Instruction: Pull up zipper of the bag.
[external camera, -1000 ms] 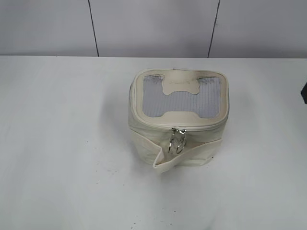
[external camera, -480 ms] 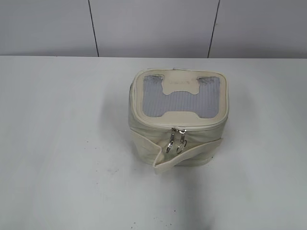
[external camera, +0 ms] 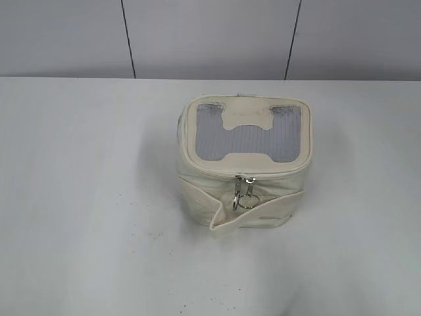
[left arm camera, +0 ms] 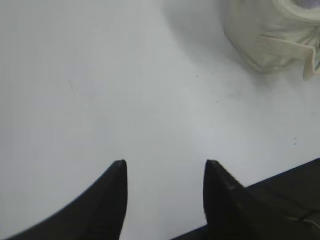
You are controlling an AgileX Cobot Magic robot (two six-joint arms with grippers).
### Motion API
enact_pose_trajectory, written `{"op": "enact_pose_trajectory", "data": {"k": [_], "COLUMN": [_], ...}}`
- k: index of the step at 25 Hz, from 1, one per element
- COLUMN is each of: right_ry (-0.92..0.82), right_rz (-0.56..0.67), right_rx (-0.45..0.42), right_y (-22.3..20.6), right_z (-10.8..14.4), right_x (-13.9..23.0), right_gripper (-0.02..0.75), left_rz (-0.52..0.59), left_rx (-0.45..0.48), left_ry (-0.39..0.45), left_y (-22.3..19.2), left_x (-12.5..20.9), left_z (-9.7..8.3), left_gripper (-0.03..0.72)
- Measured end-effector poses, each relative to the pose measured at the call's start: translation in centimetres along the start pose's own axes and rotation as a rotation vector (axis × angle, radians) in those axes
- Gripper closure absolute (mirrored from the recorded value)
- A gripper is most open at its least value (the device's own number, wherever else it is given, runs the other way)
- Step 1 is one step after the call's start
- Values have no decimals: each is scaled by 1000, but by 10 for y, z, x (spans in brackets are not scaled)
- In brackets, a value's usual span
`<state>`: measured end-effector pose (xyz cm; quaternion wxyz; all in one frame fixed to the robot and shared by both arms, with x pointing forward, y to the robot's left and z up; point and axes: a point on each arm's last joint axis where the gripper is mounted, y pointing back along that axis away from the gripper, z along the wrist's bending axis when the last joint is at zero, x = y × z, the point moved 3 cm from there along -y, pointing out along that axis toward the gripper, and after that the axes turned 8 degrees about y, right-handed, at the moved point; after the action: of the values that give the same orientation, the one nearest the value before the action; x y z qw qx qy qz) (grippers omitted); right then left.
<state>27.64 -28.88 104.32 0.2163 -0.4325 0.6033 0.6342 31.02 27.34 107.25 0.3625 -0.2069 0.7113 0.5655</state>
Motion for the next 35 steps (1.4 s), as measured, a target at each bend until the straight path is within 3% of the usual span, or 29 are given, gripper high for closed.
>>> {"op": "enact_pose_trajectory", "data": {"k": [4,10,30,35], "right_ry": [21,23,21,-32], "right_rz": [-86,-102,-103,-91], "right_rx": [13,15,21,104], "right_y": [6,7,7,7], "right_z": [2,2,1,-1], "right_x": [11,11,11,11], "right_gripper": [144,144,145,145], "left_rz": [-157,-287,-288,-300], "left_rx": [19,34,55,-32], "left_ry": [-2,-3,5,61], "left_y": [16,31,31,31], "left_x": [30,53,55,54], "left_z": [3,6,4,6], "left_gripper": [307,307,312,314]}}
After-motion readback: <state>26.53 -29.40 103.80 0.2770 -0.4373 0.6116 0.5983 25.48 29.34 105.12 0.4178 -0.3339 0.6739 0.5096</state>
